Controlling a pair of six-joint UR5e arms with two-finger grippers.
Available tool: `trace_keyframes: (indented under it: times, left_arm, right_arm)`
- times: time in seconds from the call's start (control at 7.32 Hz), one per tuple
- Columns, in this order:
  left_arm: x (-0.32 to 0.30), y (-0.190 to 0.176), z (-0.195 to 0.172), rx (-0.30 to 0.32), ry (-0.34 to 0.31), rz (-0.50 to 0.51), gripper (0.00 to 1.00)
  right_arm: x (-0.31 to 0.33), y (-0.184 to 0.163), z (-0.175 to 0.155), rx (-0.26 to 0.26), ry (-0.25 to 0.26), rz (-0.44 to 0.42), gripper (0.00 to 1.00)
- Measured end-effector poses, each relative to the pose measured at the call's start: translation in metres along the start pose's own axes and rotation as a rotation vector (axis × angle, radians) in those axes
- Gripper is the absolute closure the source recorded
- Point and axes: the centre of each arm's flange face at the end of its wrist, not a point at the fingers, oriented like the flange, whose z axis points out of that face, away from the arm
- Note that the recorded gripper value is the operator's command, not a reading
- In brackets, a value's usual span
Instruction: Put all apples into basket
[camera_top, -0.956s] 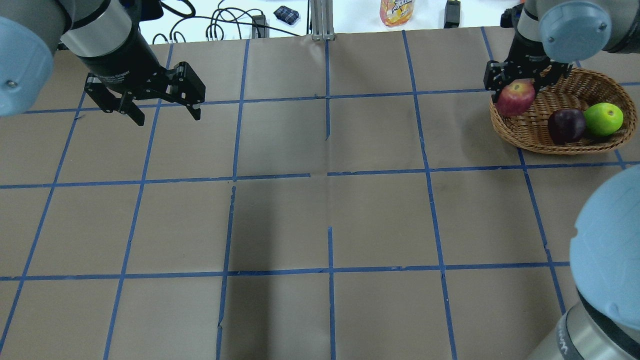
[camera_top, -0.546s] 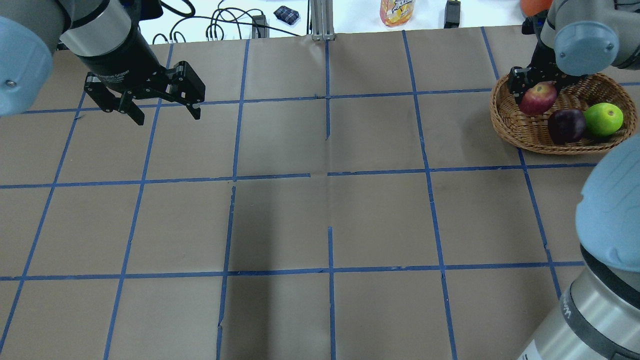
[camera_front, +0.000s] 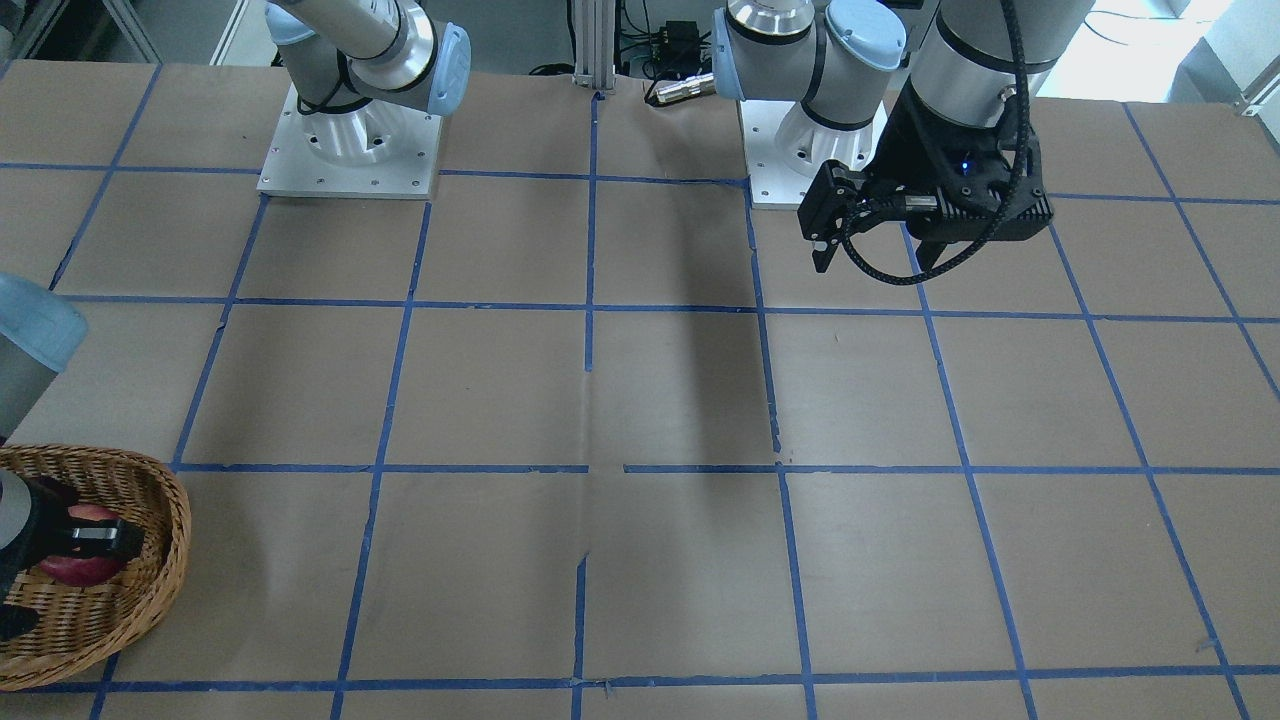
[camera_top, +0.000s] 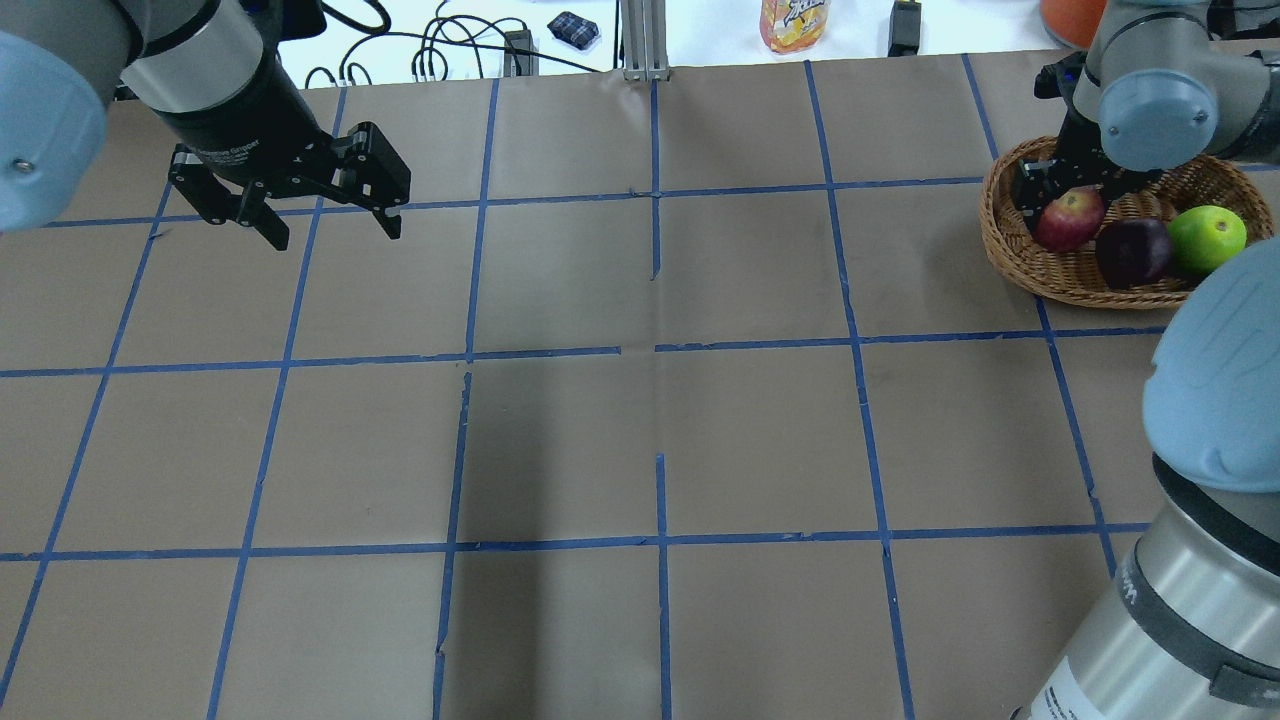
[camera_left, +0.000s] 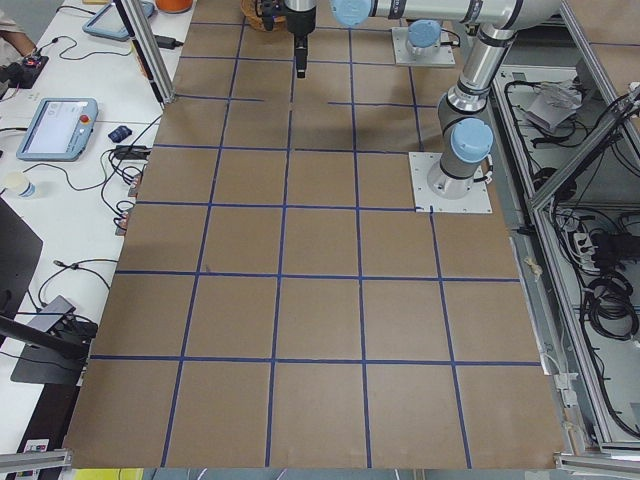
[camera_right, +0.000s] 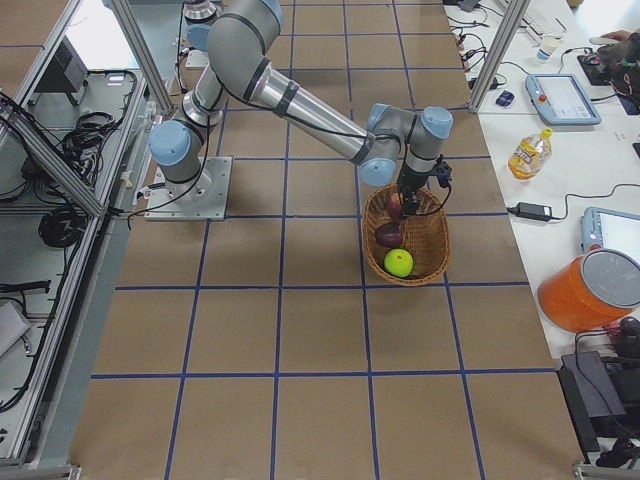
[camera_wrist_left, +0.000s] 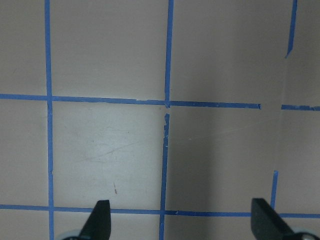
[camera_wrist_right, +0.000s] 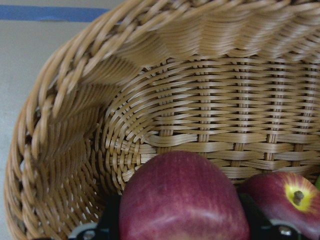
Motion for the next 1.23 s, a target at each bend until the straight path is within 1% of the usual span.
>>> trace_keyframes:
  times: [0.14,0.41,0.55,0.68,0.82,0.96,1.23]
  left_arm:
    - [-0.001,0.0,0.0,0.0,-0.013,0.0,0.0]
    - [-0.002,-0.001,0.001,0.0,-0.019,-0.002,0.0]
    - [-0.001,-0.001,0.001,-0.002,-0.015,-0.006,0.0]
    - [-0.001,0.0,0.002,-0.004,-0.012,-0.01,0.0]
    - [-0.001,-0.001,0.002,-0.005,-0.011,-0.016,0.0]
    - [-0.001,-0.001,0.003,-0.005,-0.011,-0.018,0.0]
    - [-0.001,-0.001,0.004,-0.003,-0.007,-0.016,0.0]
  right_arm:
    - [0.002,0.001,0.003,-0.01,-0.001,-0.001,0.0]
    - [0.01,0.008,0.002,-0.06,-0.012,0.002,0.0]
    - [0.013,0.013,-0.009,-0.076,-0.02,0.003,0.0]
    - [0.01,0.022,-0.034,-0.074,-0.024,0.003,0.0]
    - [-0.005,0.036,-0.07,-0.067,-0.034,-0.006,0.0]
    - [-0.03,0.051,-0.107,-0.054,-0.058,0.004,0.0]
    - [-0.105,0.09,-0.175,-0.044,-0.122,0.094,0.0]
